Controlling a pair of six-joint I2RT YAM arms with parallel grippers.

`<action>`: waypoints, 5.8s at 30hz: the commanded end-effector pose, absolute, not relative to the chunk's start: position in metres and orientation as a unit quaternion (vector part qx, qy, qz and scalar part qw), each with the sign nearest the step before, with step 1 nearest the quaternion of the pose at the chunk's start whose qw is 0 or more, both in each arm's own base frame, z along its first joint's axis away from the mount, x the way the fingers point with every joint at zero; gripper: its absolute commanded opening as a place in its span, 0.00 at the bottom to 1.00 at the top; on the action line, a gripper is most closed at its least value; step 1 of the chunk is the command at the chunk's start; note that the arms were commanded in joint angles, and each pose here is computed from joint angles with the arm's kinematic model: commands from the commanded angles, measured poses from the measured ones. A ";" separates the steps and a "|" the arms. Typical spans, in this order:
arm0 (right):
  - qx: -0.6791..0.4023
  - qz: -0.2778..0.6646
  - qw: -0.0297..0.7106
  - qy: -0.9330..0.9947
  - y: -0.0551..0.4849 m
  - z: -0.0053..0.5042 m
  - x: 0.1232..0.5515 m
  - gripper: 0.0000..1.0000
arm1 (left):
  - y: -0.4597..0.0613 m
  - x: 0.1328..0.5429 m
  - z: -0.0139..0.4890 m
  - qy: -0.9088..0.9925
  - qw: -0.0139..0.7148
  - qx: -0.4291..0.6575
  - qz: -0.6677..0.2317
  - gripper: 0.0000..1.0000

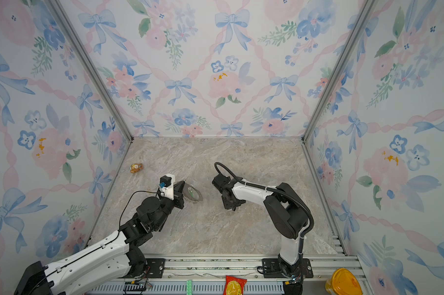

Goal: Attach keys to a key ring
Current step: Pick up the key from the center of the table, then place the key at the center of the table, then pick up the key from the center of the table.

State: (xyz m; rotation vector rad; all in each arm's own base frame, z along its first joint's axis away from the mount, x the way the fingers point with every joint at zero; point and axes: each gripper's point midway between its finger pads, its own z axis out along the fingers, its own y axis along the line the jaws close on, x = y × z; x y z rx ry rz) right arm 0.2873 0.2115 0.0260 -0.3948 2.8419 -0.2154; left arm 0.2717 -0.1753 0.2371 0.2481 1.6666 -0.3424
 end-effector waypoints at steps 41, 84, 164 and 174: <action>-0.255 0.016 0.195 0.947 0.225 0.046 0.276 0.00 | -0.204 0.267 0.247 0.714 0.653 0.161 -0.194 0.00; -0.180 -0.002 0.112 0.977 0.222 0.035 0.276 0.26 | -0.198 0.266 0.242 0.716 0.656 0.156 -0.179 0.00; -0.287 0.303 0.497 0.761 0.255 0.236 0.249 0.00 | -0.245 0.244 0.250 0.685 0.629 0.248 -0.273 0.00; -0.301 0.351 0.531 0.710 0.255 0.245 0.230 0.00 | -0.261 0.228 0.246 0.657 0.625 0.300 -0.295 0.00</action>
